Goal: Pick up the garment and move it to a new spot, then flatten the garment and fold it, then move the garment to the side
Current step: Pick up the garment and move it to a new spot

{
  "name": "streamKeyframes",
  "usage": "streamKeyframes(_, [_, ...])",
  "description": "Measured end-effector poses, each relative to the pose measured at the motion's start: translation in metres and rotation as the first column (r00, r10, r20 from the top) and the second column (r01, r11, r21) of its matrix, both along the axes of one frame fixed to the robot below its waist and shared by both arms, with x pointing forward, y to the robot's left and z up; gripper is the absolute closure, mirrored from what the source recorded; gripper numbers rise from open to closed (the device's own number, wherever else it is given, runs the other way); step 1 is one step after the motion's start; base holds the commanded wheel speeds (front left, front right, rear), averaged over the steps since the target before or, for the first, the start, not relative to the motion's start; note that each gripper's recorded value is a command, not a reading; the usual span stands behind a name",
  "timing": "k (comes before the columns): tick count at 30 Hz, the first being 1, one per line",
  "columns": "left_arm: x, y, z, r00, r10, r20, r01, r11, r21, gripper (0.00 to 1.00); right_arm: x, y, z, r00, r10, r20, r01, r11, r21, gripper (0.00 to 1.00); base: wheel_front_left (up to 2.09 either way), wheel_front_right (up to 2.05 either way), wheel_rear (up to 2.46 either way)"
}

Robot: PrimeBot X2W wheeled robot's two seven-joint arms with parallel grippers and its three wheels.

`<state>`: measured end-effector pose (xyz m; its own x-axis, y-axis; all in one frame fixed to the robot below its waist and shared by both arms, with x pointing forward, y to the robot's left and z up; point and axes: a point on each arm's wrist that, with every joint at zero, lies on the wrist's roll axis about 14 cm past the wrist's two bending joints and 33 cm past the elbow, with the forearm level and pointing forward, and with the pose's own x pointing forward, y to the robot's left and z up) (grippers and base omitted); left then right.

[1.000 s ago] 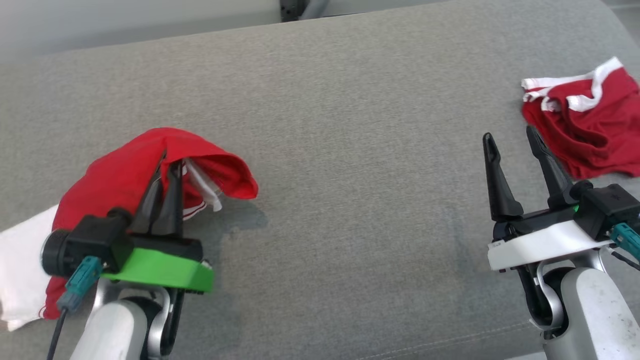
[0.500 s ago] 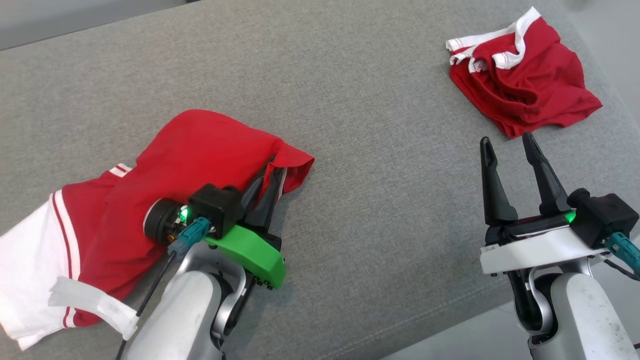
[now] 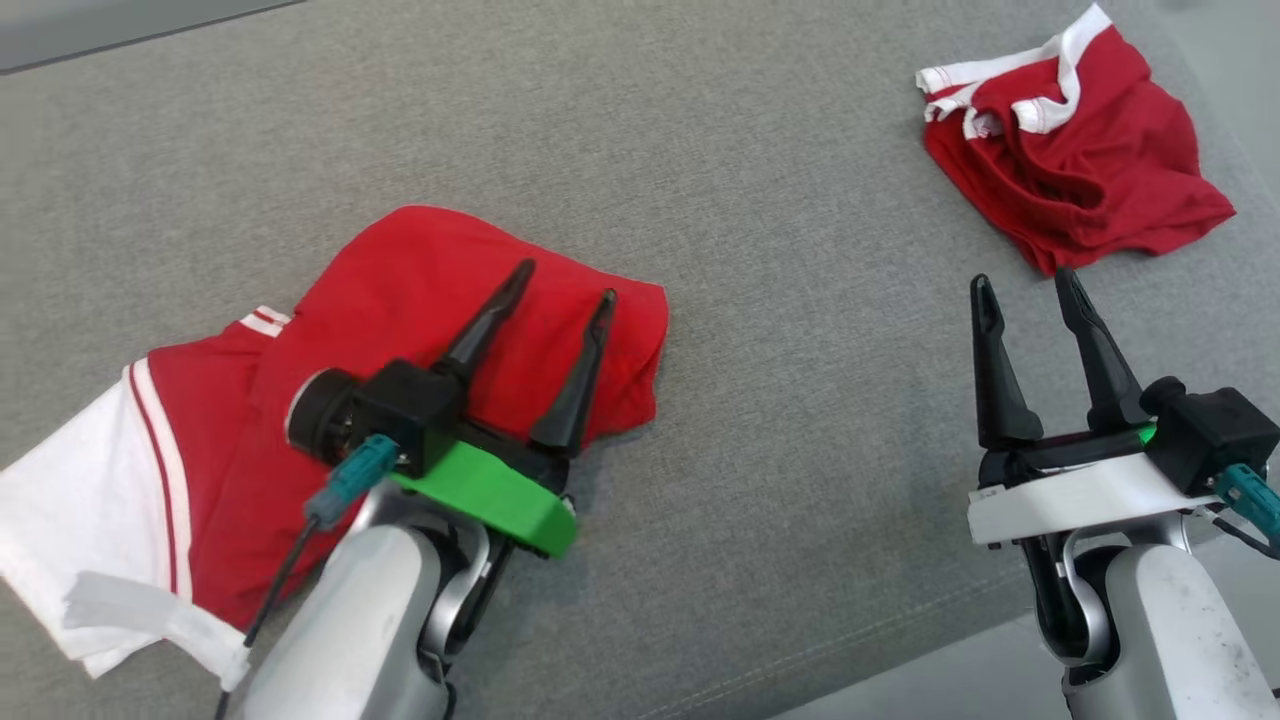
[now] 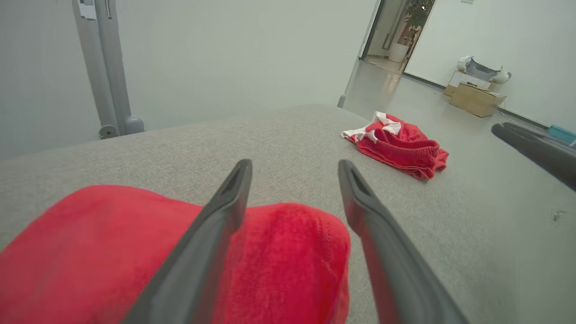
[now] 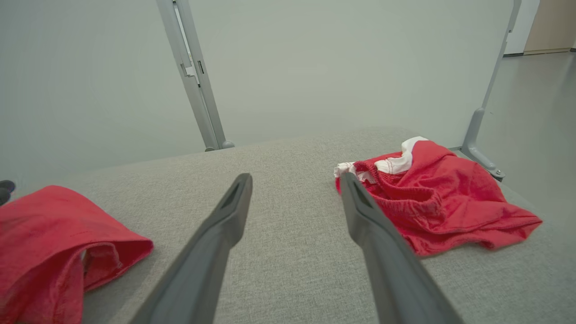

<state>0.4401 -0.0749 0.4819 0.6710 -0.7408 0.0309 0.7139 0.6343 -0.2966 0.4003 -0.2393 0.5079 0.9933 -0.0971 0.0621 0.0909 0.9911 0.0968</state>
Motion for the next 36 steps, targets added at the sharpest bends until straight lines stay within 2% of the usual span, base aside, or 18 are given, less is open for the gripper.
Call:
streamKeyframes(4, [0.019,0.038,0.029,0.987,0.143,0.075,-0.140,0.989,-0.045,0.00,0.007,0.011,0.005,0.999,0.038,0.015,-0.038,0.999,0.001,0.00,0.00,0.00,0.00])
streamKeyframes(8, [0.033,0.091,0.044,0.944,0.306,0.125,-0.303,0.952,-0.042,0.00,0.015,0.023,0.012,0.996,0.083,0.034,-0.083,0.997,-0.001,0.00,0.00,0.00,0.00])
streamKeyframes(14, [0.037,0.173,0.051,0.844,0.514,0.156,-0.518,0.855,-0.015,0.00,0.022,0.042,0.021,0.988,0.145,0.051,-0.145,0.989,-0.002,0.00,0.00,0.00,0.00])
streamKeyframes(20, [0.015,0.238,0.053,0.754,0.633,0.178,-0.645,0.764,0.018,0.00,0.021,0.060,0.027,0.978,0.201,0.060,-0.201,0.980,0.000,0.00,0.00,0.00,0.00])
streamKeyframes(24, [-0.001,0.253,0.055,0.735,0.654,0.181,-0.668,0.744,0.024,0.00,0.017,0.065,0.032,0.973,0.220,0.067,-0.220,0.975,-0.005,0.00,0.00,0.00,0.00])
streamKeyframes(36, [-0.038,0.252,0.065,0.729,0.659,0.185,-0.674,0.738,0.026,0.00,-0.004,0.067,0.040,0.968,0.240,0.068,-0.240,0.971,-0.021,0.00,0.00,0.00,0.00])
